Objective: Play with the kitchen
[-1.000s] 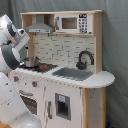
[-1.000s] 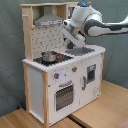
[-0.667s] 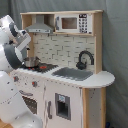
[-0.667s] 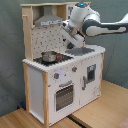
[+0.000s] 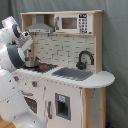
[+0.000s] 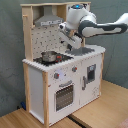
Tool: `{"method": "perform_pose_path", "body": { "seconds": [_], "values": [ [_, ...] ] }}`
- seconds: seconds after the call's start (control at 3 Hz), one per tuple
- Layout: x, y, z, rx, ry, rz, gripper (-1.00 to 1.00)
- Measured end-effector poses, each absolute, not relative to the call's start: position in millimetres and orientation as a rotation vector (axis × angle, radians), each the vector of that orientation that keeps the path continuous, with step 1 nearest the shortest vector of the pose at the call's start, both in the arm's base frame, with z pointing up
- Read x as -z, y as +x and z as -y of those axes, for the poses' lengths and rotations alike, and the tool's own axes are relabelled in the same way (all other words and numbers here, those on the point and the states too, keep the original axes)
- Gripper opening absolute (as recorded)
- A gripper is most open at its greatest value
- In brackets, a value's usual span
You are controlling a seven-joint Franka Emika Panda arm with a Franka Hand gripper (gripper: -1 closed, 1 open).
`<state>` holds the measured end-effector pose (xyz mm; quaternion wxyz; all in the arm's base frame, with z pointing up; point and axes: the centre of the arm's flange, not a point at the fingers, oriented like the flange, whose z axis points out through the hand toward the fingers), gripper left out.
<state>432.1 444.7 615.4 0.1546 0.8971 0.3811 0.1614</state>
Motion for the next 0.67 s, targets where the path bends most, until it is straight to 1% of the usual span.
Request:
{"method": "perform_pose_path", "body": {
  "seconds": [0.67],
  "values": [
    [-608.2,447.9,-450.9,-0.434,2.547,-1.177,1.0]
  ]
}}
